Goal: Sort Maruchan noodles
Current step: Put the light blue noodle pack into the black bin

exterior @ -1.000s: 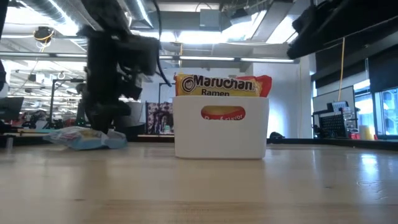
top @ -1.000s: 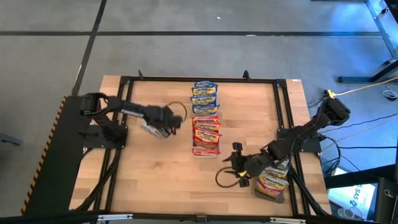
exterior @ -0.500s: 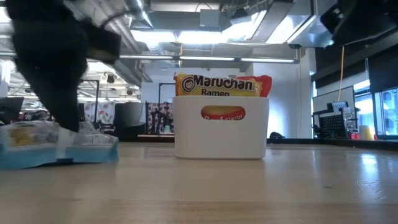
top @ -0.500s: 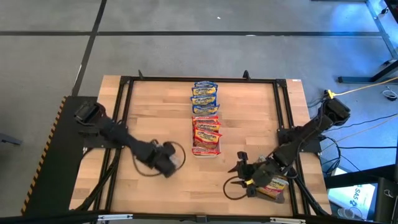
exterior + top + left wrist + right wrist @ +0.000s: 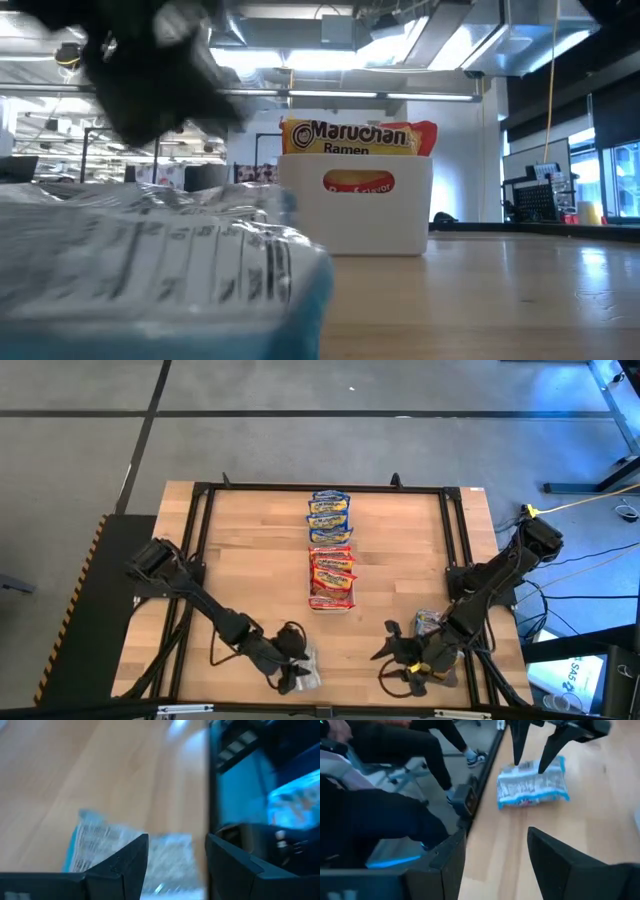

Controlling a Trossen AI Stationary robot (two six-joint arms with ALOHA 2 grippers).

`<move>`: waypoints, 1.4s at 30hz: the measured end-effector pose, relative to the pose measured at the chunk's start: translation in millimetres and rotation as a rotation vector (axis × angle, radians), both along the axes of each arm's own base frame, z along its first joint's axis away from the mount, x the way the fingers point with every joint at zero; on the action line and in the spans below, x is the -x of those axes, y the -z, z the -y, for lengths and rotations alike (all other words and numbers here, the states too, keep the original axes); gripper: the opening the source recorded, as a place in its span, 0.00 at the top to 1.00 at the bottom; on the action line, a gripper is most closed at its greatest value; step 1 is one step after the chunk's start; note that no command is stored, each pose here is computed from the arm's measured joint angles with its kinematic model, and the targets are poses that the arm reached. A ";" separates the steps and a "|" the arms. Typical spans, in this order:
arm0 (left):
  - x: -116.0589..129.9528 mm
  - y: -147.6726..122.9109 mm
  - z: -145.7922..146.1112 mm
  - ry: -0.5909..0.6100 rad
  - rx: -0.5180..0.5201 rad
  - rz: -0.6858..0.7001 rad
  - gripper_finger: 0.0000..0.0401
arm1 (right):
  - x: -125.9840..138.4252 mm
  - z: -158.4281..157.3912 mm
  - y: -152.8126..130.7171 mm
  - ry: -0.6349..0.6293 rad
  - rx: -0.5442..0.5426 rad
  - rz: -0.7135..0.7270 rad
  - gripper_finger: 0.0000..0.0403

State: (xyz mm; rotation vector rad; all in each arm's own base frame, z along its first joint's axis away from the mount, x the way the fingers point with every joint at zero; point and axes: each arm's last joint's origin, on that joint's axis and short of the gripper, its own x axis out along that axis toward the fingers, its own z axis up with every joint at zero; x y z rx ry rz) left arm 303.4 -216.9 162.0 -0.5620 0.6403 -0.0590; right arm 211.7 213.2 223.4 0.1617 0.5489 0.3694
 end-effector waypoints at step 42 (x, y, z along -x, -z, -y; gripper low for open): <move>10.8 46.1 31.9 -0.126 -0.225 -0.169 0.52 | -105.1 6.4 118.3 0.446 -0.661 -0.362 0.27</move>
